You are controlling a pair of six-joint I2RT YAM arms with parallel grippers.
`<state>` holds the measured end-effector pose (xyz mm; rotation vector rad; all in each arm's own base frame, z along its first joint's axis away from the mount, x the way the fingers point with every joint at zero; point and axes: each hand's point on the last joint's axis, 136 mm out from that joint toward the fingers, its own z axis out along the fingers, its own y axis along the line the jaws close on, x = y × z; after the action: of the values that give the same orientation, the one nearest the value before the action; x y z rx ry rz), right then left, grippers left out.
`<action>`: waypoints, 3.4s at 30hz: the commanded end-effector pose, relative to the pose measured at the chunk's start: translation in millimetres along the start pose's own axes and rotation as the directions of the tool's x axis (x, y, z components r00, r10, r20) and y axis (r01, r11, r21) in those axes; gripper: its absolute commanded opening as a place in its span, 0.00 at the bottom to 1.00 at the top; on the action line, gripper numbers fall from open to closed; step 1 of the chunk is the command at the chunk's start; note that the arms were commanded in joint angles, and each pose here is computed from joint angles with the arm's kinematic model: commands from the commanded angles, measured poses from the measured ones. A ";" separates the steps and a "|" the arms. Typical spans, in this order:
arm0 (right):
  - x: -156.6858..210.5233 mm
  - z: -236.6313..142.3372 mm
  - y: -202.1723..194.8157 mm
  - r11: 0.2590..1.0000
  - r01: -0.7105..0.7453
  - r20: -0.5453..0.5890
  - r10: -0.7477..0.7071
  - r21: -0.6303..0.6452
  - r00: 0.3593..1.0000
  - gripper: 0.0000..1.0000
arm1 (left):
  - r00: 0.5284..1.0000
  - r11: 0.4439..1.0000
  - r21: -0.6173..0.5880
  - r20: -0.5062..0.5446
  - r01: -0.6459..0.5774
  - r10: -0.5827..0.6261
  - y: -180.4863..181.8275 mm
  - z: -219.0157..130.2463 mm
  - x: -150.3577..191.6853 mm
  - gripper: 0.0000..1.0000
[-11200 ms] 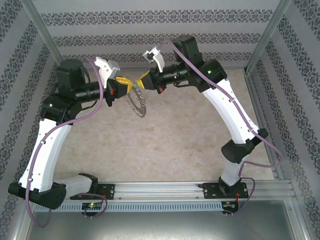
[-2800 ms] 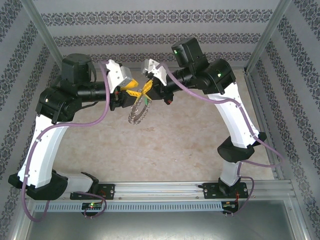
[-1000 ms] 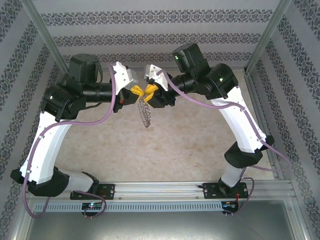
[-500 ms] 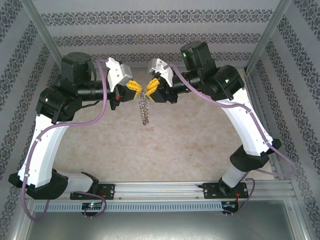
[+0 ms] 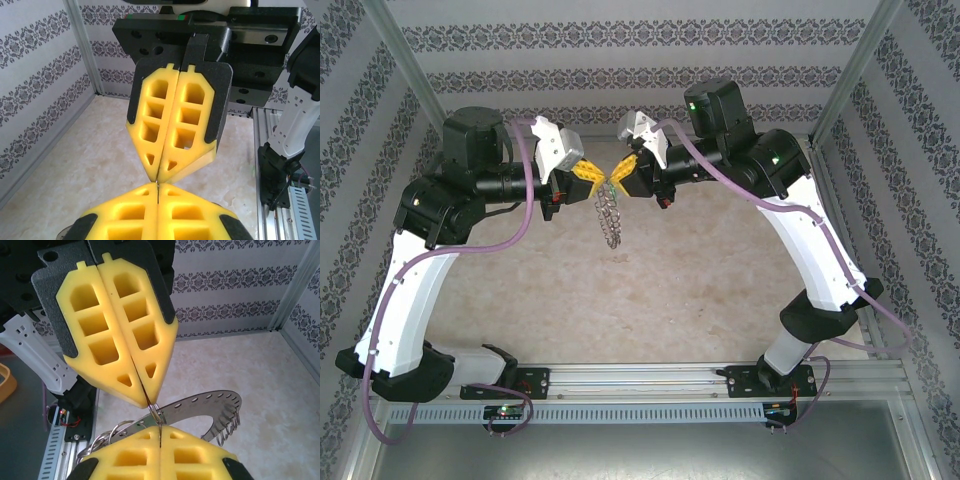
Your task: Put the keys on the keyring
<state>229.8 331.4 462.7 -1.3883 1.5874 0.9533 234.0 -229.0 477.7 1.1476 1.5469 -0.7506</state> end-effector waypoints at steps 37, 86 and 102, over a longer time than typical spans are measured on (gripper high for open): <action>2.9 2.3 -18.0 0.994 -0.105 0.034 0.105 -0.008 0.994 0.32 | 0.989 0.997 -0.068 0.134 -0.049 0.057 21.3 -11.9 -28.4 0.00; -44.0 -5.1 1.5 0.994 0.044 0.186 -0.024 -0.101 0.982 0.17 | 0.954 0.998 0.064 0.300 0.000 -0.019 13.2 -25.1 -66.0 0.00; -53.5 -6.4 2.0 0.992 0.070 0.216 -0.046 -0.105 0.975 0.00 | 0.950 0.996 0.085 0.309 0.023 -0.048 12.1 -24.6 -62.7 0.00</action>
<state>239.3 343.7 504.0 -1.3209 1.4176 1.1084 243.9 -224.2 530.5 0.9979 1.3613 -0.9886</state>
